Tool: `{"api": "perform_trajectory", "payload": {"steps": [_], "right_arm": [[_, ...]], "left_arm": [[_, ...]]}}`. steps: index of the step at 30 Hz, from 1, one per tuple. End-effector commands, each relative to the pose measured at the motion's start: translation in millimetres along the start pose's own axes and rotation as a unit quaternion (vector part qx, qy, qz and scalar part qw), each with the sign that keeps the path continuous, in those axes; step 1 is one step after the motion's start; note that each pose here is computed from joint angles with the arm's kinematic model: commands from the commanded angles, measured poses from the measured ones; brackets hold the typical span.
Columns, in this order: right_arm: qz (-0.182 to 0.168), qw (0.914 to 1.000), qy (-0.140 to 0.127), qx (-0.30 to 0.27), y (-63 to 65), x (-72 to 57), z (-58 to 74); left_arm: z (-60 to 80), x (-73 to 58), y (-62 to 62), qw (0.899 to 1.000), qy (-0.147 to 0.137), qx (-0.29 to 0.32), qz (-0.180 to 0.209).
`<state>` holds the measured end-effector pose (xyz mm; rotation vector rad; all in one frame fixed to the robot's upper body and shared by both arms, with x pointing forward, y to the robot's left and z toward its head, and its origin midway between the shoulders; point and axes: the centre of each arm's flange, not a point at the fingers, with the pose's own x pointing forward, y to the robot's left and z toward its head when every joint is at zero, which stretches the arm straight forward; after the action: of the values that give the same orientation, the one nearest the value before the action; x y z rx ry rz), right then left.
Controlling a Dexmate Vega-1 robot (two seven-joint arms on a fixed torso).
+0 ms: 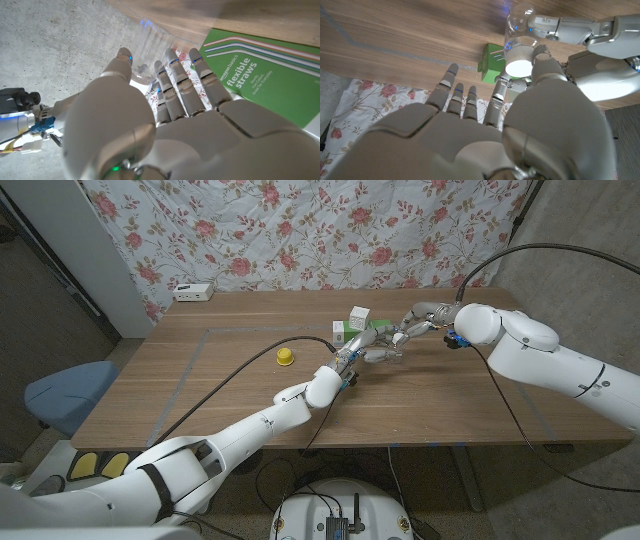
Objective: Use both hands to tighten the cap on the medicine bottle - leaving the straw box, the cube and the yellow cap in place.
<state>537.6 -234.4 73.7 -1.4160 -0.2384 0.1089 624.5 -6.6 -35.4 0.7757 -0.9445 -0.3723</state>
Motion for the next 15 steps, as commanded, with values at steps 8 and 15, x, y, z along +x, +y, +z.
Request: {"api": "perform_trajectory", "payload": {"steps": [8,15], "right_arm": [[-0.012,0.9997,0.022,-0.009,2.1,1.6,2.7],[-0.015,0.9997,0.02,-0.003,3.8,4.2,3.9]], "left_arm": [[-2.9,0.5,0.6,1.0,0.003,-0.002,0.001],[-3.2,0.3,0.7,1.0,0.004,-0.002,0.002]]}}
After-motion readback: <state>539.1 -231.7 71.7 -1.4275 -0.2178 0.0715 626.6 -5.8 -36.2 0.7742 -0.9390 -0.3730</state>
